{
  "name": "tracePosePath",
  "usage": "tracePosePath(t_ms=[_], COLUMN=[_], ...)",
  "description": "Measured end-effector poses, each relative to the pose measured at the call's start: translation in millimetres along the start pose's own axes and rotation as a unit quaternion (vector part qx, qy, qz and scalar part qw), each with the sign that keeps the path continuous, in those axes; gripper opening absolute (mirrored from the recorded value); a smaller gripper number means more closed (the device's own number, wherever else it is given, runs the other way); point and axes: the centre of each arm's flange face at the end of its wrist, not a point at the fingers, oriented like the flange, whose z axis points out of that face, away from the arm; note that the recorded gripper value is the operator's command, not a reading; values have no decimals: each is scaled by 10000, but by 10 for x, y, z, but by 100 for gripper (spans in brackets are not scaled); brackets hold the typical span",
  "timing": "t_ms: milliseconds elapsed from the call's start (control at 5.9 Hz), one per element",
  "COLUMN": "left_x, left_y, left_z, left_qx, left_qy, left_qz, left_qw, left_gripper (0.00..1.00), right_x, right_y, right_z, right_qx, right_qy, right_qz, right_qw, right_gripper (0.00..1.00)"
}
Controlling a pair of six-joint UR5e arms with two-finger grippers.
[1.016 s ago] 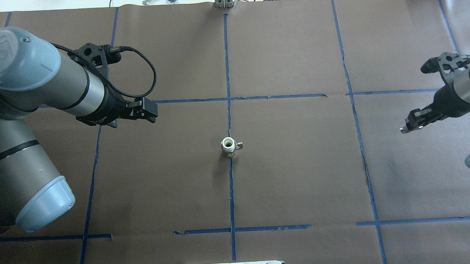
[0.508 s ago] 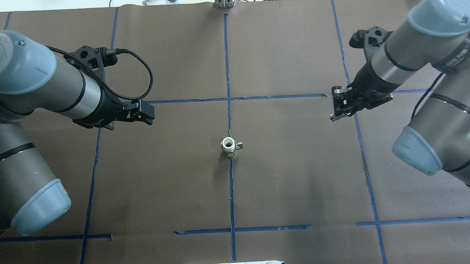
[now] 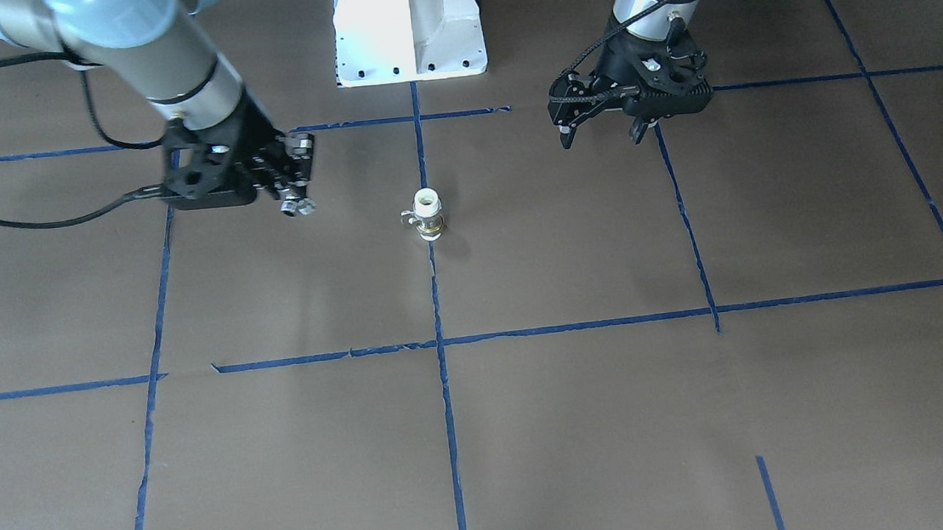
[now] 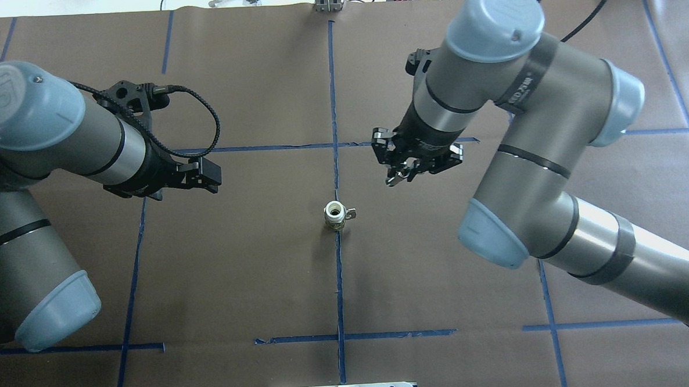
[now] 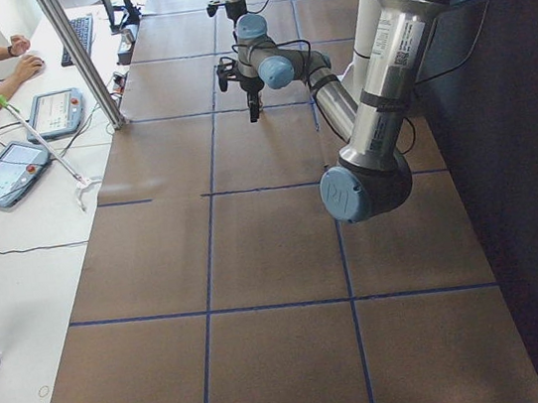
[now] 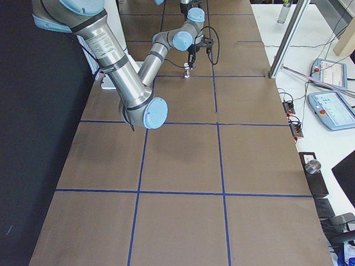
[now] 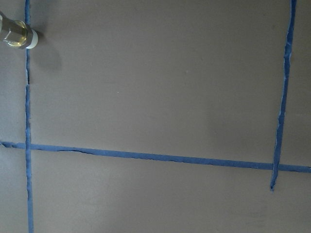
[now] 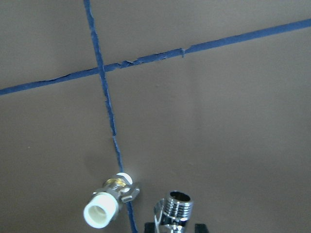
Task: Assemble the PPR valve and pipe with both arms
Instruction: 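Lower the chrome valve onto the top of the pipe fitting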
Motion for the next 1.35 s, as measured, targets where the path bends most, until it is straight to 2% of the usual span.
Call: tracePosePath(t_ms=[508, 847, 1355], left_x=[-53, -72, -62], left_y=[70, 131, 156], left_z=[111, 179, 179], left_qx=[-87, -146, -156], left_qy=[-84, -133, -125], left_qz=[24, 53, 60], left_qw=[9999, 9998, 9998], left_gripper=[100, 100, 100], right_x=[-875, -1029, -1022], right_y=[173, 247, 271], right_z=[360, 552, 648], right_qx=[-65, -141, -185], right_qy=[181, 460, 721], right_qz=[557, 672, 778], right_qw=[9983, 9966, 9942], right_gripper=[0, 0, 0])
